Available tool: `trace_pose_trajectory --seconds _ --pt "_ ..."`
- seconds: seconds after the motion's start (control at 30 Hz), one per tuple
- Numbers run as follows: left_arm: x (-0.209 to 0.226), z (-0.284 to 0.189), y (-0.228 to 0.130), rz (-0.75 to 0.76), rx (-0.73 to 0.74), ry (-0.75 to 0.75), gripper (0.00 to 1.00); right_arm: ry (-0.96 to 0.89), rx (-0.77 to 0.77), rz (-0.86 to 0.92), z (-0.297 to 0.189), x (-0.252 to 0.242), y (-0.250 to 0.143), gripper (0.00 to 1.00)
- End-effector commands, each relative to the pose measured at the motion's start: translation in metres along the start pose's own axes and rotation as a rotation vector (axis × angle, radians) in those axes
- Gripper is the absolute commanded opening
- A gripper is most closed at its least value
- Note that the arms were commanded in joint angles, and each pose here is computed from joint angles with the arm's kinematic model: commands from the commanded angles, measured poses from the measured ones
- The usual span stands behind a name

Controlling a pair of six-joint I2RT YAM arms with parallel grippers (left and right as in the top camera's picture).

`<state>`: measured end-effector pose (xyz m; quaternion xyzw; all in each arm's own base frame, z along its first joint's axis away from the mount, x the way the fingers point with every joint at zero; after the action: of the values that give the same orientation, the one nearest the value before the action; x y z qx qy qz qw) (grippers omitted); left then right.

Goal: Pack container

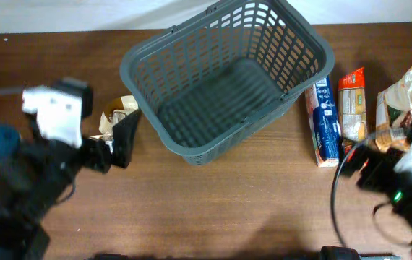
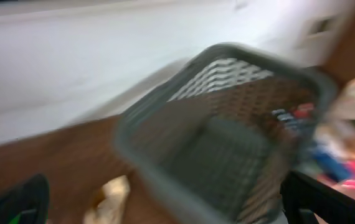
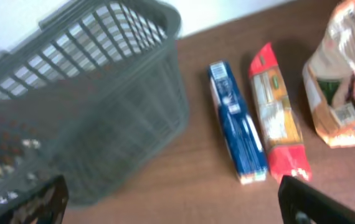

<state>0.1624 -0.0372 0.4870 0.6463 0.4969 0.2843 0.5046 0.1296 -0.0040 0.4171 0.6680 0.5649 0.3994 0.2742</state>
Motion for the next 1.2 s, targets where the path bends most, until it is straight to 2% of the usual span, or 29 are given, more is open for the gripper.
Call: trace_pose_trajectory --seconds 0.0,0.1,0.13,0.17,0.2,0.23,0.27,0.3,0.37,0.5,0.73,0.97,1.17 --pt "-0.029 -0.014 0.022 0.026 -0.045 -0.364 0.99 0.157 -0.046 -0.019 -0.012 0.019 0.043 0.99" --pt "-0.038 -0.015 0.026 0.041 -0.053 -0.508 0.99 0.358 -0.071 -0.047 -0.01 0.036 0.071 0.99" --pt "-0.038 -0.013 0.025 0.039 -0.044 -0.521 0.75 0.449 -0.075 -0.06 -0.007 0.042 0.08 0.93" --pt "-0.038 -0.013 0.024 0.036 -0.032 -0.524 0.52 0.505 -0.075 -0.068 -0.005 0.045 0.085 0.68" --pt "-0.039 -0.012 0.021 0.042 -0.018 -0.525 0.26 0.556 -0.069 -0.061 0.0 0.048 0.09 0.55" --pt "-0.039 -0.012 0.018 0.041 -0.001 -0.52 0.11 0.569 -0.052 -0.026 0.006 0.048 0.094 0.45" --pt "-0.039 -0.012 0.015 0.033 0.022 -0.508 0.03 0.566 -0.032 0.013 0.013 0.047 0.097 0.35" --pt "-0.039 -0.011 0.012 0.027 0.044 -0.498 0.02 0.562 -0.013 0.041 0.022 0.045 0.099 0.28" --pt "-0.043 -0.01 0.004 0.044 0.094 -0.484 0.02 0.562 0.022 0.065 0.042 0.044 0.104 0.04" --pt "-0.056 -0.006 -0.013 0.104 0.204 -0.468 0.02 0.451 0.104 0.167 0.095 0.042 0.109 0.04" --pt "-0.093 0.02 -0.056 0.305 0.477 -0.45 0.02 0.376 0.296 0.176 0.179 0.061 0.09 0.04" --pt "-0.132 0.069 -0.101 0.517 0.657 -0.355 0.02 0.224 0.34 0.134 0.211 0.068 0.076 0.04" --pt "-0.144 0.122 -0.132 0.555 0.73 -0.282 0.02 0.072 0.348 0.12 0.214 0.056 0.07 0.04"
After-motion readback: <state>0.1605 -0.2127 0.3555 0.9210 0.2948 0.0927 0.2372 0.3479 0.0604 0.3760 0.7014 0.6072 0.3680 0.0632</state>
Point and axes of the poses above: each gripper's point midway between its finger pads, its own z axis out along the fingers, its own x axis along the line the jaws close on, y = z × x, the point moved 10 cm from there along -z, back along the fingers, and after that the axes turned 6 degrees about -z, right-handed, at the moved point
